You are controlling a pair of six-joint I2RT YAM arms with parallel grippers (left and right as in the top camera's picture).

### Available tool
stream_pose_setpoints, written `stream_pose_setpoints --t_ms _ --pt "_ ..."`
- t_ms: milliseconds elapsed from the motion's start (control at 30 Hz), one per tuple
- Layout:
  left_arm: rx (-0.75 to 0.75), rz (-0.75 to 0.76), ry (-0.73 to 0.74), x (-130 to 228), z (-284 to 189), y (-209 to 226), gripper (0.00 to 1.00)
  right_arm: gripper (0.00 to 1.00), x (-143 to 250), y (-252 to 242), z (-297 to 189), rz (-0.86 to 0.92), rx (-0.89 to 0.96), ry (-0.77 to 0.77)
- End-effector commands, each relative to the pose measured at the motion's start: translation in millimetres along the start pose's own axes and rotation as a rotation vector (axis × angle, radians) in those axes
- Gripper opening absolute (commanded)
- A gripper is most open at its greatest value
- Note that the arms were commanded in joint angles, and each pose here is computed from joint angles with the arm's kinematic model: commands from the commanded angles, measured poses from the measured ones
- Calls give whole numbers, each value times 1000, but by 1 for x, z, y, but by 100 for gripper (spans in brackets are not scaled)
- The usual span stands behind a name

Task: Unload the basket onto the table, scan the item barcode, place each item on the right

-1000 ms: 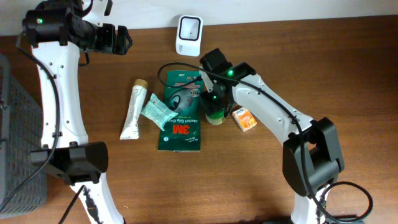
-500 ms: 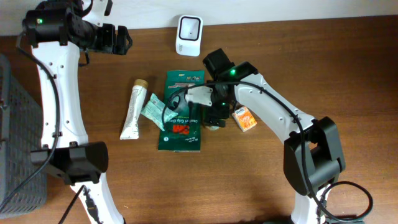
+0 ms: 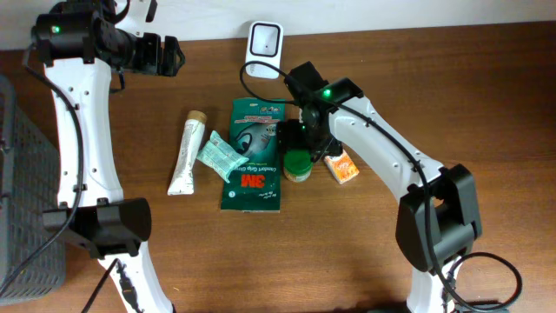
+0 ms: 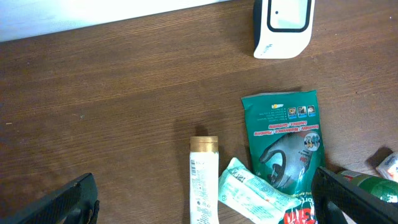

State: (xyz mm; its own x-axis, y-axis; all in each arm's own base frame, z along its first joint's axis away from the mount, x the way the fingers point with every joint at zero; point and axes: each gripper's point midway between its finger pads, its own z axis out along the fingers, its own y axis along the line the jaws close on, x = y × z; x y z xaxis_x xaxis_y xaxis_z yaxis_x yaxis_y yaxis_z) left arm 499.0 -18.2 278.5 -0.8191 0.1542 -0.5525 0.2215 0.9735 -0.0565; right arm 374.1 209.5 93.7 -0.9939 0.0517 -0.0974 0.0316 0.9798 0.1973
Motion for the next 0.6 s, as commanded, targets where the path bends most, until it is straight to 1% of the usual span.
stream_pose_setpoints --t_ms 0,67,100,167,200,233,267,333,367,433,467,567 --pt "4 13 -32 -5 -12 -2 99 94 12 0 26 20 53 53" --pt "4 13 -32 -5 -12 -2 99 94 17 3 34 -12 64 67" --pt "4 14 -32 -5 -12 -2 99 92 17 2 37 -23 73 72" --pt "4 14 -32 -5 -12 -2 99 84 16 -2 38 -26 99 64" --pt "4 13 -32 -5 -12 -2 99 78 15 -4 37 -71 109 62" --pt "4 13 -32 -5 -12 -2 99 69 15 -4 37 -114 107 65" --pt "4 14 -32 -5 -12 -2 99 65 15 -4 37 -131 107 65" --pt "4 14 -32 -5 -12 -2 99 64 12 -3 34 -139 104 54" --pt "4 14 -32 -5 -12 -2 99 64 8 -1 31 -173 92 45" --pt "4 14 -32 -5 -12 -2 99 63 -4 5 14 -359 71 13" --pt "4 14 -32 -5 -12 -2 99 58 -9 10 6 -561 64 0" --pt "4 14 -32 -5 -12 -2 99 56 -9 11 5 -1035 64 14"
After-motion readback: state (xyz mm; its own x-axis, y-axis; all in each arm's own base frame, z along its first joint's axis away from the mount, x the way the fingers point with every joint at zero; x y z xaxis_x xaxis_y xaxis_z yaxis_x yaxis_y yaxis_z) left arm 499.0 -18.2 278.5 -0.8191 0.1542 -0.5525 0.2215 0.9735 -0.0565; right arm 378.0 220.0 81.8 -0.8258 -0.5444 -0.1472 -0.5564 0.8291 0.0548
